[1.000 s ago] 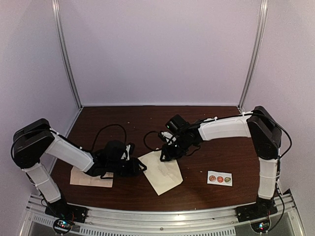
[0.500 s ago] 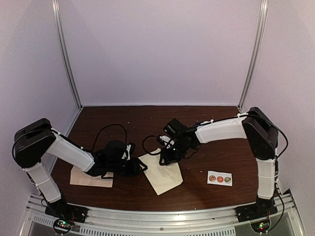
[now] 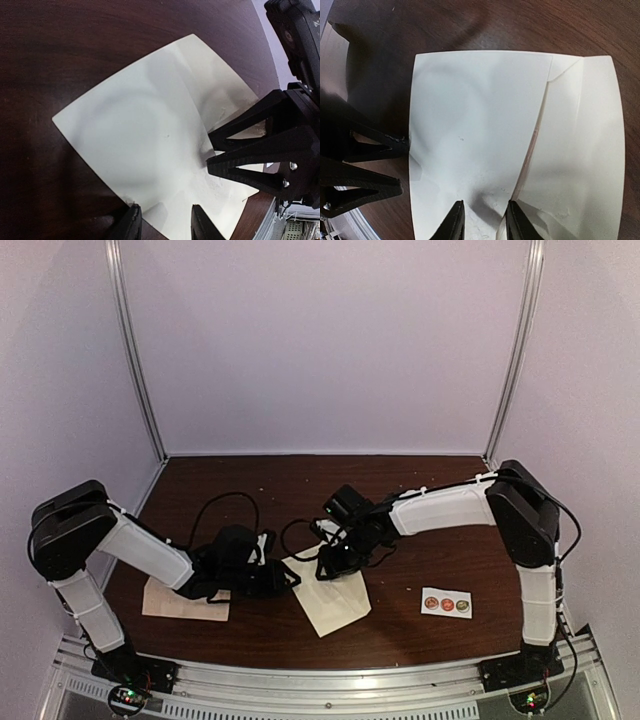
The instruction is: Place the letter into the envelope and seal it
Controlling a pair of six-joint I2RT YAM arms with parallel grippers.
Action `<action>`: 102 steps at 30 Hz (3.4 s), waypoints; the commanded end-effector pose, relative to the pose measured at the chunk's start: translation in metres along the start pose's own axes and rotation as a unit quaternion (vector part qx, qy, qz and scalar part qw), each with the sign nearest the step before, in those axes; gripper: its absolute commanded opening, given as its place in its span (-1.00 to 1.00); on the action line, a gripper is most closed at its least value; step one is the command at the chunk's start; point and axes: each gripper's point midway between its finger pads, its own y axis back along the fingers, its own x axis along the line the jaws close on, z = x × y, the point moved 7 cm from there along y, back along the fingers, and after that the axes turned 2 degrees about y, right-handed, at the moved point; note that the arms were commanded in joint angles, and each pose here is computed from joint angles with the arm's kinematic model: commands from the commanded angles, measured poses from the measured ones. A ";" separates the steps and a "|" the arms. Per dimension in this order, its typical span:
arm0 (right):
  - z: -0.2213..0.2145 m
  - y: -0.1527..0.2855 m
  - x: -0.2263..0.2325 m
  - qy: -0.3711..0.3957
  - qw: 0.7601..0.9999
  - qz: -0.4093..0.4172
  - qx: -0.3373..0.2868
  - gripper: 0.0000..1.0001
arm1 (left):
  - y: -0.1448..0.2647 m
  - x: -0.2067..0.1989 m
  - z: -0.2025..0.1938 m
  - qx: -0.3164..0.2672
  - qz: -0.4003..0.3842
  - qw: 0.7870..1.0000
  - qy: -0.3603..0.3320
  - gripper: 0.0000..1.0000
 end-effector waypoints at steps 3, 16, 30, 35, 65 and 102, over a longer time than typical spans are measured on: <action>0.005 -0.010 0.012 0.009 1.000 0.016 -0.002 -0.41 | -0.005 0.017 -0.010 0.026 0.032 0.999 0.005 -0.28; 0.025 0.024 0.011 0.010 0.998 -0.017 -0.066 -0.11 | 0.009 0.011 0.003 -0.006 0.031 1.000 0.001 -0.23; 0.039 0.018 0.001 -0.003 0.997 -0.003 -0.073 -0.04 | 0.008 0.017 0.020 -0.026 0.023 0.999 0.006 -0.15; 0.038 0.009 -0.001 -0.005 0.998 0.002 -0.065 -0.05 | 0.004 0.018 0.020 -0.020 0.024 0.999 0.005 -0.16; 0.038 -0.014 0.009 -0.016 0.998 0.044 -0.042 -0.10 | -0.007 0.023 0.012 -0.002 0.006 1.000 0.011 -0.17; -0.012 0.195 0.012 0.007 0.959 -0.010 -0.283 0.78 | 0.137 0.035 0.058 -0.132 0.280 0.951 0.016 0.95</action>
